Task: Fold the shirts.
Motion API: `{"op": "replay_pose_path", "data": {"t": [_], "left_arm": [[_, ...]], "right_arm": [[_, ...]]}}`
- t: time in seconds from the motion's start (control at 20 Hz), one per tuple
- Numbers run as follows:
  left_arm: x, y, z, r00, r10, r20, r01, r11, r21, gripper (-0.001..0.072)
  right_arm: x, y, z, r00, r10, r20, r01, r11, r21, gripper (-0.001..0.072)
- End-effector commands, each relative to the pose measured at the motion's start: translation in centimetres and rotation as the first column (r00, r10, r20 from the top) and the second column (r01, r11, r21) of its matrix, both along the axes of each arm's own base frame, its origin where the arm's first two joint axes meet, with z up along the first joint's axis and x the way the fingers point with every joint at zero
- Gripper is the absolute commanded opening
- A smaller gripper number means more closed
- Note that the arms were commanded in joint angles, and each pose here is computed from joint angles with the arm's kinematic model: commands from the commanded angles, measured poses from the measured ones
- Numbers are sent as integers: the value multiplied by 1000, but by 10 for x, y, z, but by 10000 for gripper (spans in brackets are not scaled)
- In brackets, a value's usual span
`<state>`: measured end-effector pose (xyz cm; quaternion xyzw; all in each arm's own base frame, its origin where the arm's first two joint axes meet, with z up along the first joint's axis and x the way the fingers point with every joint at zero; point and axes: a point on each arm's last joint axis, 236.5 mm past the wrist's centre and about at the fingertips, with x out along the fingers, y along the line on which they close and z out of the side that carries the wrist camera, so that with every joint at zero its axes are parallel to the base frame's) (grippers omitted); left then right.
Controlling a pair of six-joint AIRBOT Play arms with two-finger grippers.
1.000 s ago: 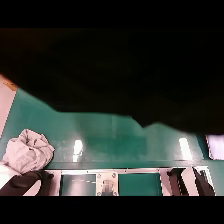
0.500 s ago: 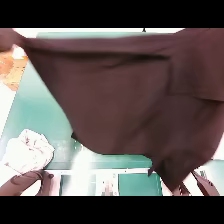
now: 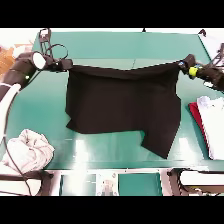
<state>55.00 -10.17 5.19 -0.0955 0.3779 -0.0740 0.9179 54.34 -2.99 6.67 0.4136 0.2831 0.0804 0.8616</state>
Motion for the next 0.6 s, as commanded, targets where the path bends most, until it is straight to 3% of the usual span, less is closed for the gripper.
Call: {"op": "replay_pose_path", "data": {"t": [0.0, 0.05, 0.3, 0.45, 0.55], "left_arm": [[15, -7, -12, 1000, -20, 8, 20, 1000, -16, 356], [12, -2, -7, 999, -39, -12, 40, 999, 9, 443], [-37, 72, 30, 969, -119, -217, 148, 981, 122, 443], [-95, 118, 15, 897, -88, -433, 129, 989, 66, 444], [-136, 118, -14, 812, -155, -562, 162, 986, -38, 443]], "right_arm": [[19, 1, -44, 998, 26, -64, -25, 999, 20, 117], [16, -1, -42, 997, 34, -65, -32, 999, 29, 200], [-36, -35, -23, 982, 167, -90, -154, 979, 131, 199], [-84, -62, -35, 965, 194, -179, -178, 979, 102, 188], [-114, -79, -48, 961, 153, -232, -140, 988, 71, 188]]}}
